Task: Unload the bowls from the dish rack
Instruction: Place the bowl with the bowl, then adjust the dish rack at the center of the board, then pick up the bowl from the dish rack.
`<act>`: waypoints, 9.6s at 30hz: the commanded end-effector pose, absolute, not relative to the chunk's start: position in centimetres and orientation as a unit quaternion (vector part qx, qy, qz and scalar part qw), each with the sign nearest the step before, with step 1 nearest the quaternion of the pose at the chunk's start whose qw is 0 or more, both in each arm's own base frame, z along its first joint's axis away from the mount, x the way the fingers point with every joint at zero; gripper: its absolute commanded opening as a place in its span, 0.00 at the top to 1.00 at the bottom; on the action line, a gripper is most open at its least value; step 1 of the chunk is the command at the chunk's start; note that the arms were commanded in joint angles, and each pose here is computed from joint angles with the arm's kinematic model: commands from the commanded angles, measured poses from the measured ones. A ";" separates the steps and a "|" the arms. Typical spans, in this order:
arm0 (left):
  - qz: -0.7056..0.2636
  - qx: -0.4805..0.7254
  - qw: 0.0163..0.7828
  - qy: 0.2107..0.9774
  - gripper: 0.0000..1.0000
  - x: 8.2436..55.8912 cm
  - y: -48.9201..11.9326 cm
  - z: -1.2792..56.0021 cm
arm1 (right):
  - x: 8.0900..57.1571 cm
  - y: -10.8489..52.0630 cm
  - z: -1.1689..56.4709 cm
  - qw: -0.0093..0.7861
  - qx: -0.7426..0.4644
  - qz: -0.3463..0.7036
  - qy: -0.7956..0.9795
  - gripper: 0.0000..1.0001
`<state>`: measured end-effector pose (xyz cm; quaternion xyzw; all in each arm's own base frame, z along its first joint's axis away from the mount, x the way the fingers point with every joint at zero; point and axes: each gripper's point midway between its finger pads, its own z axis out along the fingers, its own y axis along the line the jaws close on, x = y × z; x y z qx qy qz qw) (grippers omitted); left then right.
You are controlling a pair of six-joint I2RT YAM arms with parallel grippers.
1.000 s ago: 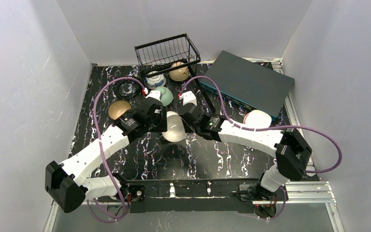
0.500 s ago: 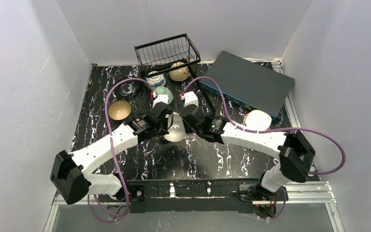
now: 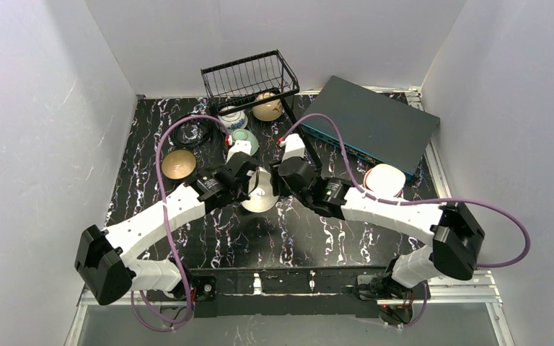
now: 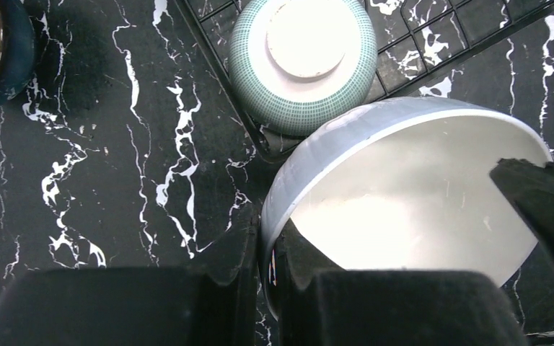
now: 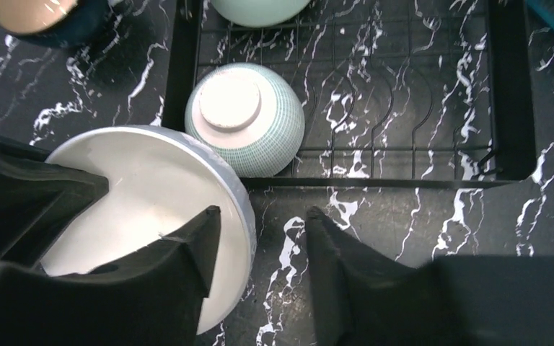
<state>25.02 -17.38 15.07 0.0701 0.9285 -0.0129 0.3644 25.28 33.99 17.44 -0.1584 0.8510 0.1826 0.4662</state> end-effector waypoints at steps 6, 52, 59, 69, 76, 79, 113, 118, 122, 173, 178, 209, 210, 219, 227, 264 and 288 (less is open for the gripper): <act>-0.018 0.050 0.413 0.909 1.00 25.8 -16.3 19.2 | 25.6 32.6 22.0 0.526 -0.114 0.216 0.815 0.09; -0.039 -0.320 0.358 0.876 1.00 38.5 6.0 15.3 | 24.4 26.0 22.5 0.580 -0.079 0.194 0.787 0.01; -0.019 -0.331 0.336 0.882 1.00 38.4 7.5 13.1 | 24.6 26.4 22.1 0.576 -0.085 0.188 0.791 0.01; 0.002 -0.327 0.308 0.894 0.97 37.8 8.1 11.1 | 24.8 27.5 21.6 0.567 -0.097 0.189 0.796 0.01; 0.003 -0.321 0.309 0.895 0.77 37.6 8.0 11.2 | 24.7 27.6 21.6 0.564 -0.101 0.189 0.797 0.01; 0.005 -0.320 0.311 0.895 0.73 37.4 8.1 11.4 | 24.6 27.7 21.5 0.562 -0.101 0.192 0.798 0.01; 0.027 -0.349 0.299 0.888 0.92 35.2 8.5 11.0 | 24.1 28.2 21.3 0.549 -0.108 0.211 0.801 0.01; 0.023 -0.349 0.304 0.886 0.89 35.2 8.3 11.3 | 24.0 28.6 21.2 0.546 -0.112 0.215 0.802 0.01; 0.006 -0.340 0.319 0.885 0.82 35.6 7.8 12.2 | 24.0 29.0 21.0 0.541 -0.120 0.216 0.804 0.01; -0.160 -0.025 0.386 0.908 0.02 30.1 -9.9 20.0 | 35.3 29.6 7.5 0.268 -0.281 0.004 0.922 0.04; -0.168 -0.020 0.381 0.909 0.02 30.1 -10.4 19.8 | 33.5 27.9 6.5 0.236 -0.288 -0.009 0.928 0.04; -0.195 0.004 0.358 0.913 0.02 29.8 -12.4 19.0 | 32.7 32.3 13.2 0.290 -0.252 0.151 0.911 0.01; -0.195 0.004 0.358 0.913 0.02 29.8 -12.4 19.0 | 32.5 33.1 13.4 0.288 -0.247 0.171 0.909 0.01; -0.196 -0.001 0.352 0.915 0.02 29.8 -12.6 18.7 | 31.1 37.9 13.7 0.257 -0.171 0.315 0.898 0.01; -0.197 -0.001 0.348 0.917 0.02 29.8 -12.8 18.5 | 31.6 39.6 13.4 0.254 -0.113 0.364 0.889 0.01; -0.200 0.000 0.345 0.917 0.02 29.8 -12.9 18.3 | 29.9 39.6 4.3 0.157 -0.067 0.388 0.906 0.01; -0.198 -0.001 0.341 0.919 0.02 29.8 -12.9 18.0 | 31.4 38.3 8.2 0.206 -0.056 0.456 0.864 0.30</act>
